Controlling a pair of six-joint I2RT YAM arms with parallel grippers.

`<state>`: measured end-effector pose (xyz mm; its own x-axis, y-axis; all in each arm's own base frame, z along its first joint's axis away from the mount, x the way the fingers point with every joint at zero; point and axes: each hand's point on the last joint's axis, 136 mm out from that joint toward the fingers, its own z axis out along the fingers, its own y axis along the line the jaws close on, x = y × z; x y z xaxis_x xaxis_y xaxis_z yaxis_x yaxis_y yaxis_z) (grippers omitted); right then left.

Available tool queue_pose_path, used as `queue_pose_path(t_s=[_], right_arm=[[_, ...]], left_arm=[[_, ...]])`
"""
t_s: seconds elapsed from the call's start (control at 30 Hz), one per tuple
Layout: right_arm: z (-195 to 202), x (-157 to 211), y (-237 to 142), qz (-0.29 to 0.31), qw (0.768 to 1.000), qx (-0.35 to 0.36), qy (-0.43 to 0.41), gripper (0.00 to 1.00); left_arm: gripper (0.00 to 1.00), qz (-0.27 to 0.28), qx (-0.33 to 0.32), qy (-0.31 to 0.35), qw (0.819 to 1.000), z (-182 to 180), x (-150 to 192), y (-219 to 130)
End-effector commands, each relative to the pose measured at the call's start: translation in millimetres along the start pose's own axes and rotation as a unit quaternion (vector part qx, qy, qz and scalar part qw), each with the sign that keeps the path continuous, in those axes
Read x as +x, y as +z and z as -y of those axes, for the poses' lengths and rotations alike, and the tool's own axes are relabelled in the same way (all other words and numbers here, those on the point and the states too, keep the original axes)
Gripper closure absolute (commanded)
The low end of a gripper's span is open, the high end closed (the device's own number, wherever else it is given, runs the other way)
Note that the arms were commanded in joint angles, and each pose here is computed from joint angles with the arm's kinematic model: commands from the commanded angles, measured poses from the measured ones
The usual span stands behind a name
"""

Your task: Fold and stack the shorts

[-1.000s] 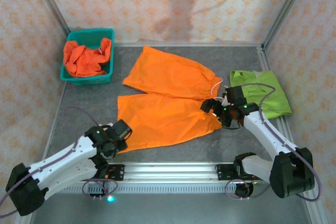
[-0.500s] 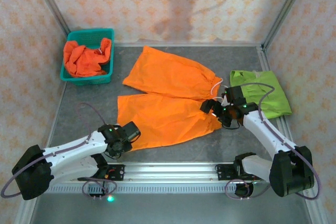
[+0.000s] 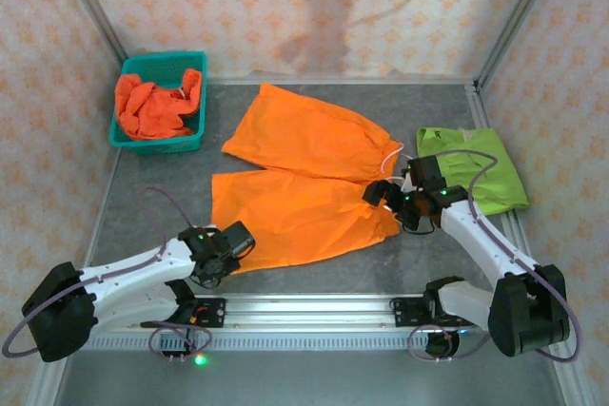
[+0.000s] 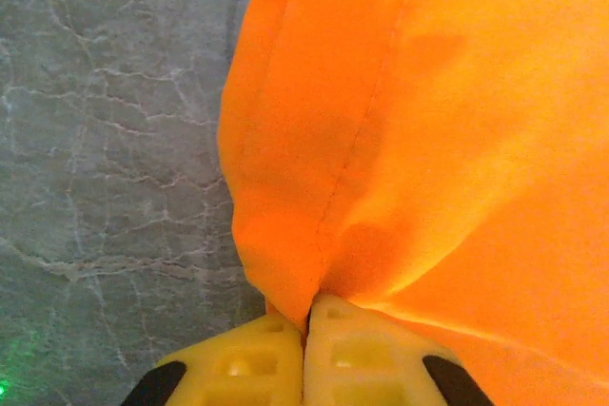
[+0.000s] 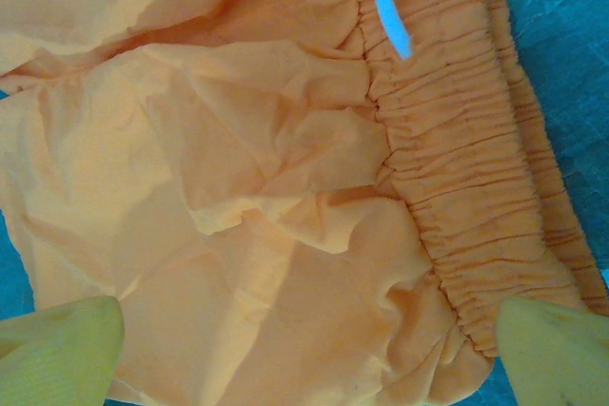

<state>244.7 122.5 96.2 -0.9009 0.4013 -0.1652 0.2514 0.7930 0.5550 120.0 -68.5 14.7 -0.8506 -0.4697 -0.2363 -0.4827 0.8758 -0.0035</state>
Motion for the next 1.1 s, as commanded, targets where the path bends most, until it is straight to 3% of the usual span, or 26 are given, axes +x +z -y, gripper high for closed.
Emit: queue_pose_path(t_s=[0.0,0.17,0.43,0.63,1.07], right_arm=[[13,5,0,-0.001,1.0,0.028,0.001,0.01],[30,9,-6,0.012,0.997,0.066,0.027,0.01],[75,25,-4,0.037,0.983,0.138,0.112,0.24],[82,34,7,0.032,0.981,0.127,0.145,0.44],[72,21,21,0.028,0.982,0.111,0.147,0.5]], left_arm=[[1.0,0.036,-0.006,0.007,0.999,-4,-13,-10],[1.0,0.095,0.018,0.01,0.995,7,-42,-45],[1.0,0.126,0.038,0.004,0.991,16,-55,-60],[1.0,0.133,0.047,0.001,0.99,22,-59,-60],[1.0,0.137,0.058,0.0,0.989,30,-60,-56]])
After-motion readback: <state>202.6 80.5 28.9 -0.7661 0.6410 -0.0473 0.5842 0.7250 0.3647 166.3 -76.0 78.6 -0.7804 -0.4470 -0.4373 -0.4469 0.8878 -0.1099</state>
